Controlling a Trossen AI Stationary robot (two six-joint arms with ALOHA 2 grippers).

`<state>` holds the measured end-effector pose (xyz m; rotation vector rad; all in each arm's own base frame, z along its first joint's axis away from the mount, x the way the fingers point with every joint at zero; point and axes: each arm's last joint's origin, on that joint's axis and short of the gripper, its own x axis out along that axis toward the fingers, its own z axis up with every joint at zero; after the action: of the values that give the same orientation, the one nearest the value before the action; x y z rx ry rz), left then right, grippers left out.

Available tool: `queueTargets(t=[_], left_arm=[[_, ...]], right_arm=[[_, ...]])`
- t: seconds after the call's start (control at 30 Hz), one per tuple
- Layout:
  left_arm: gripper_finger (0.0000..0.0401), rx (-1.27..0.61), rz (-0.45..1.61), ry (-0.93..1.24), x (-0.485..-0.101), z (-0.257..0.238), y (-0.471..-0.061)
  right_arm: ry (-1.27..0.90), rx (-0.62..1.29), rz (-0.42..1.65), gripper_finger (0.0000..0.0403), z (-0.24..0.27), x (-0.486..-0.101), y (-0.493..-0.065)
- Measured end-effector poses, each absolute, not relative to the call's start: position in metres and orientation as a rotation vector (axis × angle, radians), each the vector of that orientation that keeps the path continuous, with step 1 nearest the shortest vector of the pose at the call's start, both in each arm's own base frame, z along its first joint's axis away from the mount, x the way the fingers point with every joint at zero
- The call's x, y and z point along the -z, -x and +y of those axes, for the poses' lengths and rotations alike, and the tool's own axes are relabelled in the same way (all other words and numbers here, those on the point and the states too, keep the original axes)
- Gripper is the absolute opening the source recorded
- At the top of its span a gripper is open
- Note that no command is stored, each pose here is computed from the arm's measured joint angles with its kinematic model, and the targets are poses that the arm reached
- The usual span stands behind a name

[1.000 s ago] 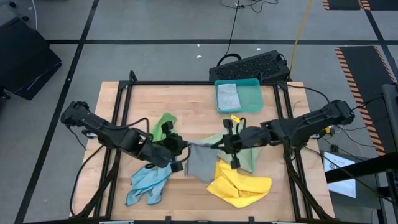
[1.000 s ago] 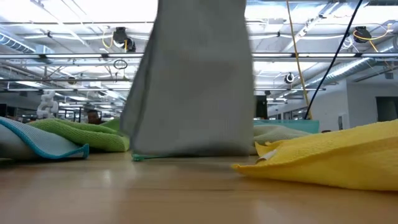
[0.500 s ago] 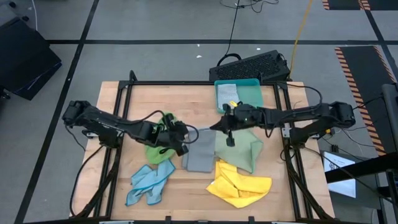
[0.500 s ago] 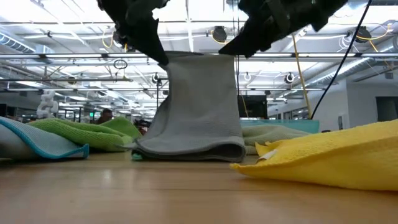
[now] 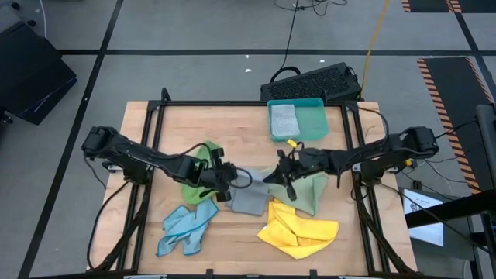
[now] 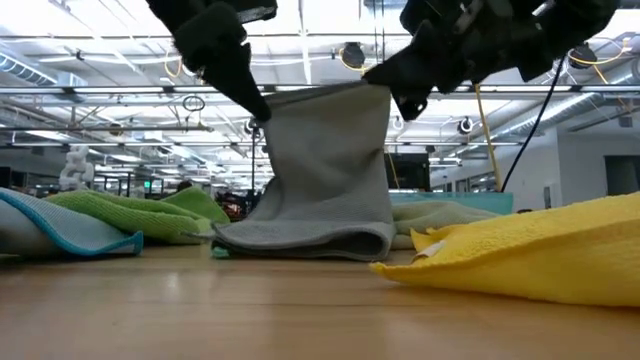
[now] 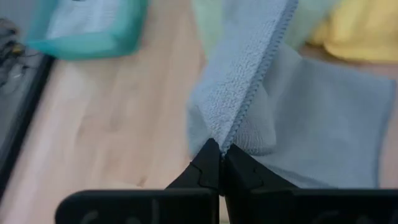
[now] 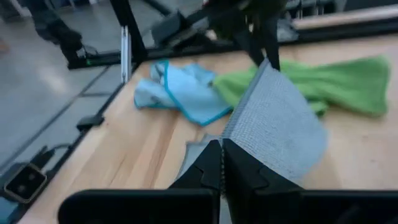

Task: Fold microfiber towels
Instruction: Fold the gray microfiber cloth

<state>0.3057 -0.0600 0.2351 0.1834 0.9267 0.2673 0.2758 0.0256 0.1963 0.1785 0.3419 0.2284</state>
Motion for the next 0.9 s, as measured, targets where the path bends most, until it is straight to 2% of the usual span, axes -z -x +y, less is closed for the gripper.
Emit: queueTargets(t=[0.33, 0.5, 0.9], left_arm=[[0.0005, -0.159, 0.986, -0.175, -0.222, -0.082, -0.305], [0.0005, -0.157, 1.004, -0.172, -0.223, -0.087, -0.300], [0.0005, -0.138, 1.028, -0.131, -0.196, -0.085, -0.292]], right_arm=[[-0.232, -0.275, 0.342, 0.0000, 0.062, -0.180, -0.283], [-0.215, -0.230, 0.331, 0.0000, 0.071, -0.177, -0.284], [-0.329, -0.224, 0.373, 0.0002, 0.080, -0.134, -0.299]])
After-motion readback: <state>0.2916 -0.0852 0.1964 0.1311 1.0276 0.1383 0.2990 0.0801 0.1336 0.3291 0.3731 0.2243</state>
